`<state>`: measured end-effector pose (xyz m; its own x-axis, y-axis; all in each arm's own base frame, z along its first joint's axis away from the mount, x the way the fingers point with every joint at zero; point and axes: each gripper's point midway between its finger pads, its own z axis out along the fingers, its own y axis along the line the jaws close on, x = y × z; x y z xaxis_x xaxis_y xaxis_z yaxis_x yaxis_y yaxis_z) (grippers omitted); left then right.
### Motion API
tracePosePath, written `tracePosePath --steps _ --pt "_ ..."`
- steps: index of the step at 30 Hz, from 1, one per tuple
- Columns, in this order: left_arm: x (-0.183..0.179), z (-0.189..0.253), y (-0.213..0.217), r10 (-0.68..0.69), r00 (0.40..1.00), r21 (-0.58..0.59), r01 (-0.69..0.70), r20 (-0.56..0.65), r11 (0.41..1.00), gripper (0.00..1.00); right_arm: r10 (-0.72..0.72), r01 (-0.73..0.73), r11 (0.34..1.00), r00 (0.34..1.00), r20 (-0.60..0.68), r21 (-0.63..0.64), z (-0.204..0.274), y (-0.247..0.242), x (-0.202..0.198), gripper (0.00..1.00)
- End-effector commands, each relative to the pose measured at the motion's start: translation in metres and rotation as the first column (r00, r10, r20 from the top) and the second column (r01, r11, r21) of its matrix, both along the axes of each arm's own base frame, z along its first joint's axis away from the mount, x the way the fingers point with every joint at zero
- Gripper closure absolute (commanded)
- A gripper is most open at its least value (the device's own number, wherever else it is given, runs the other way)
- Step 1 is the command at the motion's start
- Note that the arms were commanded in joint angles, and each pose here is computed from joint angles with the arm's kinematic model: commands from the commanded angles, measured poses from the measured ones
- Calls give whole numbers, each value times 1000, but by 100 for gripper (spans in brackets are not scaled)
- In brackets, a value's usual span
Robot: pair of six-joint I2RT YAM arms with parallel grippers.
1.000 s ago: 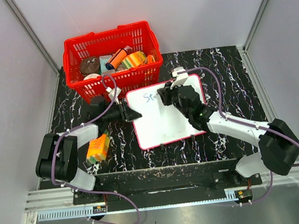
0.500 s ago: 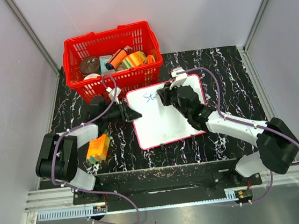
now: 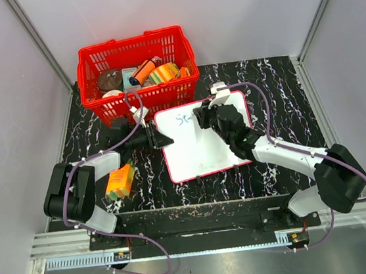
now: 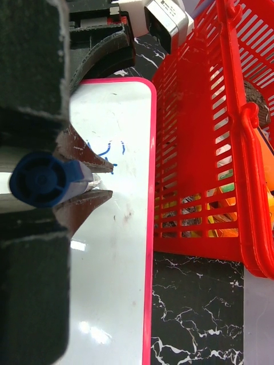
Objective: Write a sentence on the whiteboard
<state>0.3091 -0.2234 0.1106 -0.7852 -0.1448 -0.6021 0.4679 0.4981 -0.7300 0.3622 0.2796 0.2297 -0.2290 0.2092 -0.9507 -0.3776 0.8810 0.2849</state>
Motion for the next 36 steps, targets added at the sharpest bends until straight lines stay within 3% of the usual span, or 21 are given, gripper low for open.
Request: tracePosePath --steps 1,36 --pt "5 -40 10 39 999 173 -43 30 984 100 -97 97 995 994 45 2 18 -21 14 100" --pt "5 -41 9 34 999 177 -39 31 983 100 3 -4 1000 999 41 29 22 0 16 100"
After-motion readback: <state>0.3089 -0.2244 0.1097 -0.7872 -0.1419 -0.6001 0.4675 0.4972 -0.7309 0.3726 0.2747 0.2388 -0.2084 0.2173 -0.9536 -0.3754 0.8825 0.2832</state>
